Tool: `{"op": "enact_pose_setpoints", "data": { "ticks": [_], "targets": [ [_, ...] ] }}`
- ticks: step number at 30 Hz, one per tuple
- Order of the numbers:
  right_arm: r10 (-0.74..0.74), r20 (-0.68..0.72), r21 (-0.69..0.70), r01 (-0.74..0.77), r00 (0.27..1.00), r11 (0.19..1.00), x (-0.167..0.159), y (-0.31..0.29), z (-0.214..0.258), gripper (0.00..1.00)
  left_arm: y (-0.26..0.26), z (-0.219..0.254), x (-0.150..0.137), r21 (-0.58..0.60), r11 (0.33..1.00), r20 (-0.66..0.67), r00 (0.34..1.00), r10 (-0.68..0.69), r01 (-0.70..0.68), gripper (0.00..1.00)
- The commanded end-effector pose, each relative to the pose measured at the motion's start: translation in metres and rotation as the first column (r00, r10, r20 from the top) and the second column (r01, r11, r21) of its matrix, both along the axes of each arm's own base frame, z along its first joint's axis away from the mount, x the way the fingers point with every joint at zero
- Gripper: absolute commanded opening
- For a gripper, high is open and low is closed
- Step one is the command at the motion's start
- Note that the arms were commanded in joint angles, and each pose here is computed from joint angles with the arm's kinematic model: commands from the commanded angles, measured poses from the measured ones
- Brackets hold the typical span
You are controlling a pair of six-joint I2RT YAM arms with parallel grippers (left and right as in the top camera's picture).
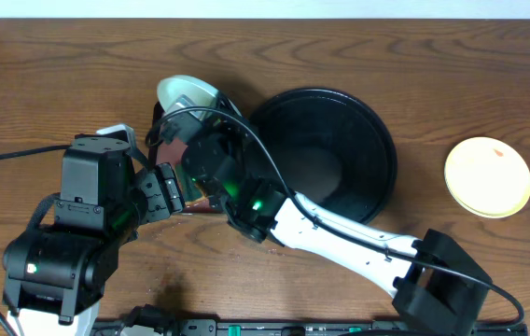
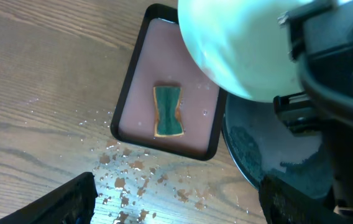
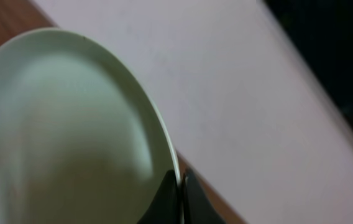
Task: Clean dirty plates on tray and stack at the side
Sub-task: 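Lift the light-green plate and tilt it over the small tray to drain, then carry the light-green plate right and stack it on the yellow plate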
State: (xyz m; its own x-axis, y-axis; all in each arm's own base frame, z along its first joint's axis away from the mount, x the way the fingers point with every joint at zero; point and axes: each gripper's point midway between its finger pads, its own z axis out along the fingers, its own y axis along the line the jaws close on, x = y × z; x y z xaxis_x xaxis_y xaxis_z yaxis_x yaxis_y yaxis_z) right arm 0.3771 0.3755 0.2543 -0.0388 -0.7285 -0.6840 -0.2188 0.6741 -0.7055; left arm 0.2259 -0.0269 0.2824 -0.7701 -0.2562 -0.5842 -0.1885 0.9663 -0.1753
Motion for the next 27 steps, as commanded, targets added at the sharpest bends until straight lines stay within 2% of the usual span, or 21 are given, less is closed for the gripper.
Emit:
{"op": "enact_pose_setpoints", "data": {
  "ticks": [1, 3, 4, 6, 9, 12, 15, 19, 23, 27],
  "targets": [
    [-0.151, 0.03, 0.127, 0.146, 0.988, 0.981, 0.018, -0.035, 0.02, 0.01, 0.001, 0.004, 0.0, 0.003, 1.0, 0.007, 1.0, 0.002, -0.002, 0.84],
    [-0.288, 0.083, 0.232, 0.263, 0.954, 0.936, 0.024, -0.061, 0.042, 0.01, 0.001, 0.004, 0.0, 0.003, 1.0, 0.007, 1.0, 0.001, -0.001, 0.84],
    [-0.267, 0.08, 0.247, 0.24, 0.96, 0.939, 0.024, -0.059, 0.046, 0.01, 0.001, 0.004, 0.0, 0.003, 1.0, 0.007, 1.0, 0.001, -0.001, 0.84],
    [-0.156, 0.045, 0.182, 0.146, 0.987, 0.972, 0.023, -0.045, 0.038, 0.01, 0.001, 0.004, 0.0, 0.003, 1.0, 0.007, 1.0, 0.001, -0.001, 0.84],
    [-0.295, 0.021, 0.196, 0.286, 0.955, 0.938, 0.028, -0.076, 0.029, 0.01, 0.001, 0.004, 0.0, 0.003, 1.0, 0.007, 1.0, 0.002, -0.002, 0.84],
    [-0.346, -0.119, 0.228, 0.365, 0.931, 0.903, 0.033, -0.102, -0.008, 0.01, 0.001, 0.004, 0.0, 0.003, 1.0, 0.007, 1.0, 0.001, -0.001, 0.85],
    [-0.302, -0.347, 0.308, 0.413, 0.888, 0.857, 0.036, -0.12, -0.048, 0.01, 0.001, 0.004, 0.0, 0.003, 1.0, 0.007, 1.0, 0.001, -0.001, 0.84],
    [-0.101, -0.633, 0.455, 0.475, 0.767, 0.754, 0.036, -0.137, -0.072, 0.01, 0.001, 0.004, 0.0, 0.003, 1.0, 0.007, 1.0, 0.001, -0.001, 0.85],
    [0.107, -0.725, 0.566, 0.5, 0.68, 0.656, 0.035, -0.175, -0.048, 0.01, 0.001, 0.004, 0.001, 0.003, 1.0, 0.007, 1.0, 0.001, -0.001, 0.85],
    [0.076, -0.777, 0.559, 0.629, 0.625, 0.54, 0.029, -0.257, -0.035, 0.01, 0.001, 0.004, 0.001, 0.003, 1.0, 0.007, 1.0, 0.002, -0.002, 0.84]
  ]
}}
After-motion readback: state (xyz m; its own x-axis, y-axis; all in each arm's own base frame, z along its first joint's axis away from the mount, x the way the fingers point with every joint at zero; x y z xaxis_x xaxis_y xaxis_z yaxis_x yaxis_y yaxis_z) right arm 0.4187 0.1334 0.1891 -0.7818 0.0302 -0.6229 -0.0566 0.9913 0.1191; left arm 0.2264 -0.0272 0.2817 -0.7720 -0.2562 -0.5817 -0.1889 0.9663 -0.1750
